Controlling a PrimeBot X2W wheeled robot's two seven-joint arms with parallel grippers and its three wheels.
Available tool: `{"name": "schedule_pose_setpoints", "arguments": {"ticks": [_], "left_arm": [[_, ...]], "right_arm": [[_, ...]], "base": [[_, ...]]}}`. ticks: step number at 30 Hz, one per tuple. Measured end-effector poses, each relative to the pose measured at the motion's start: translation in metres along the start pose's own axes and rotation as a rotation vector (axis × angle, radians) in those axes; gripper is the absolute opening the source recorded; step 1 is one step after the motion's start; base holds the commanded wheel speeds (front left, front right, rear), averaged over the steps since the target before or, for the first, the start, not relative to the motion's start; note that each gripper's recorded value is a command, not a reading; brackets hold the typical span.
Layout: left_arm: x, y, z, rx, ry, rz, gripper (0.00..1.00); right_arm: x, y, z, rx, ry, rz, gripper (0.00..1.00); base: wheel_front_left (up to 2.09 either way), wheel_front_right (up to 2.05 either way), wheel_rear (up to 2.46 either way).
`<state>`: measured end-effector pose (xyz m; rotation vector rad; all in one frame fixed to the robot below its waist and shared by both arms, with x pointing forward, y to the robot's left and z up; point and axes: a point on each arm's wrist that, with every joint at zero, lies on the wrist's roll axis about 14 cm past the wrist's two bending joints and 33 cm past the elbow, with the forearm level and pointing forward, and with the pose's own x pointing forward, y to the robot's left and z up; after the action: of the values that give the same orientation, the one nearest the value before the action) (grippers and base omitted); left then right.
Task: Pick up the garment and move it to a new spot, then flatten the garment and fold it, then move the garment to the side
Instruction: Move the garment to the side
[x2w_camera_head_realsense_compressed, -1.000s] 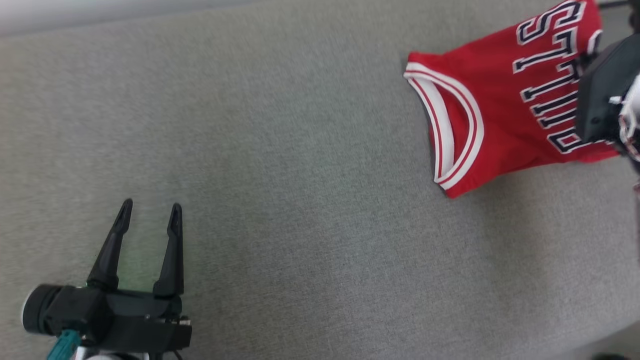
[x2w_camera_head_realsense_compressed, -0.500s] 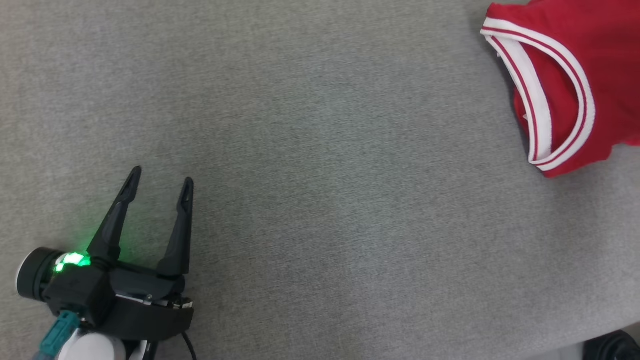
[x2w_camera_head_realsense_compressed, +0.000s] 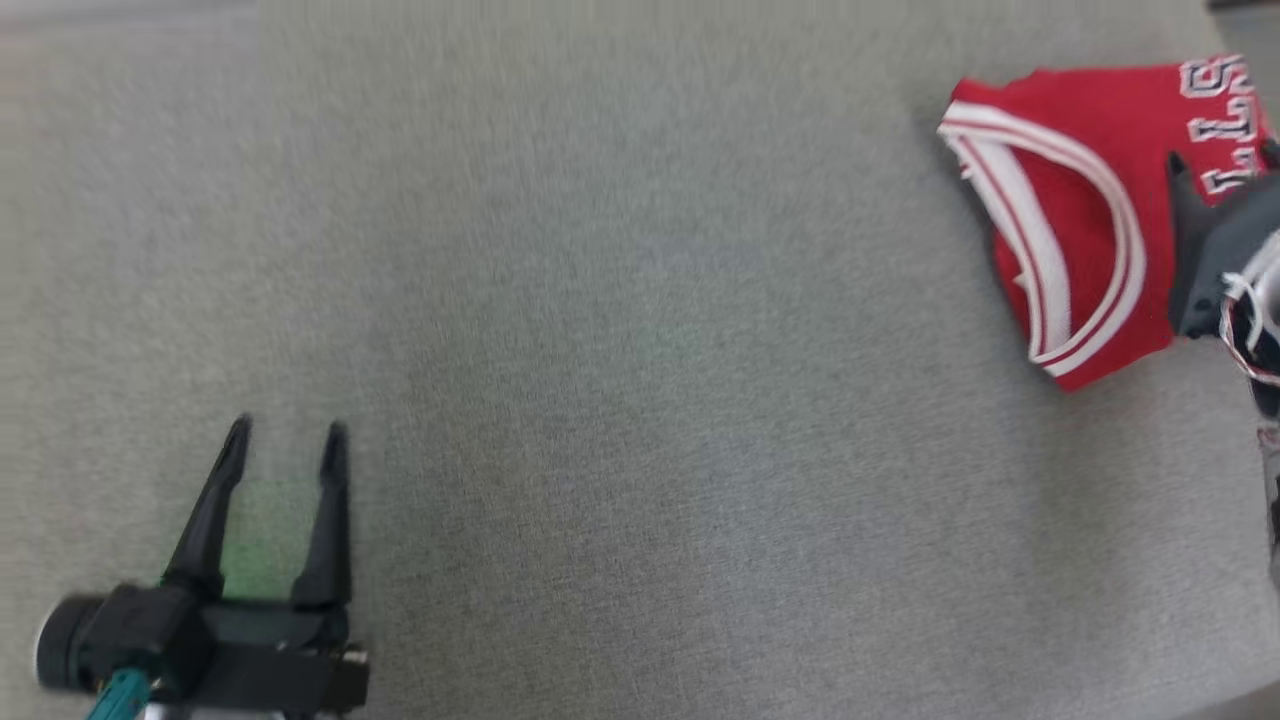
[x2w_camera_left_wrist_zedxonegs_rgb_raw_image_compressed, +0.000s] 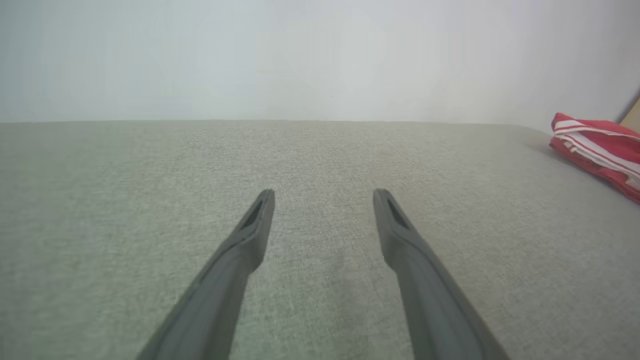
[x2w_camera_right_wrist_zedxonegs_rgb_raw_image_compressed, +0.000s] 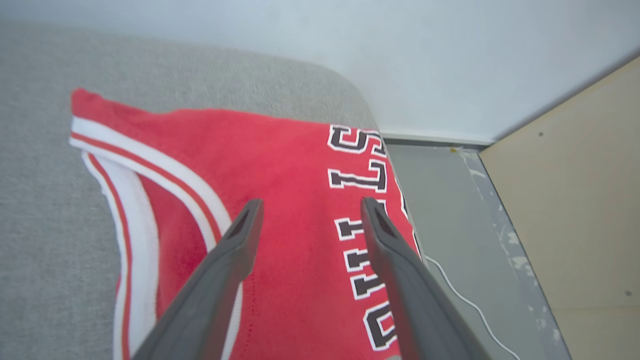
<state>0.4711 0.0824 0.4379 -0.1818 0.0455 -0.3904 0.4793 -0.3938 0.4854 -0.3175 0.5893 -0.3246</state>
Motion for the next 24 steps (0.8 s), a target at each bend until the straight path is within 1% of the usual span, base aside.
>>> {"name": "schedule_pose_setpoints", "arguments": {"ticks": [2, 4, 5, 6, 8, 10, 12, 14, 16, 18, 20, 24], "left_arm": [[-0.012, 0.010, 0.006, -0.014, -0.006, 0.064, 1.00], [-0.026, 0.014, 0.011, -0.022, -0.005, 0.100, 1.00], [-0.033, 0.019, 0.014, -0.027, -0.008, 0.137, 1.00], [-0.040, 0.022, 0.017, -0.041, -0.014, 0.162, 1.00], [-0.054, 0.027, 0.025, -0.048, -0.026, 0.208, 1.00], [-0.066, 0.032, 0.036, -0.060, -0.058, 0.252, 1.00], [-0.078, 0.035, 0.046, -0.061, -0.082, 0.285, 1.00], [-0.092, 0.043, 0.052, -0.052, -0.093, 0.322, 1.00], [-0.106, 0.051, 0.056, -0.045, -0.100, 0.362, 1.00], [-0.117, 0.057, 0.062, -0.028, -0.111, 0.396, 1.00], [-0.126, 0.063, 0.065, -0.013, -0.115, 0.419, 1.00], [-0.140, 0.063, 0.067, 0.002, -0.114, 0.418, 1.00]], "right_arm": [[-0.015, -0.002, 0.007, 0.085, -0.081, 0.003, 1.00], [-0.030, 0.012, 0.001, 0.157, -0.128, 0.036, 1.00], [-0.039, 0.021, -0.001, 0.186, -0.157, 0.057, 1.00], [-0.048, 0.027, 0.000, 0.201, -0.187, 0.071, 1.00], [-0.066, 0.036, 0.003, 0.265, -0.251, 0.102, 1.00], [-0.085, 0.042, -0.001, 0.281, -0.294, 0.120, 1.00], [-0.102, 0.055, -0.007, 0.322, -0.328, 0.151, 1.00], [-0.120, 0.070, -0.004, 0.351, -0.379, 0.186, 1.00], [-0.135, 0.081, 0.003, 0.351, -0.438, 0.213, 1.00], [-0.146, 0.091, 0.001, 0.337, -0.465, 0.232, 1.00], [-0.156, 0.105, -0.003, 0.350, -0.476, 0.264, 1.00], [-0.174, 0.132, -0.003, 0.361, -0.516, 0.341, 1.00]], "base": [[0.00, 0.00, 0.00], [0.00, 0.00, 0.00], [0.00, 0.00, 0.00], [0.00, 0.00, 0.00], [0.00, 0.00, 0.00], [0.00, 0.00, 0.00], [0.00, 0.00, 0.00], [0.00, 0.00, 0.00], [0.00, 0.00, 0.00], [0.00, 0.00, 0.00], [0.00, 0.00, 0.00], [0.00, 0.00, 0.00]]}}
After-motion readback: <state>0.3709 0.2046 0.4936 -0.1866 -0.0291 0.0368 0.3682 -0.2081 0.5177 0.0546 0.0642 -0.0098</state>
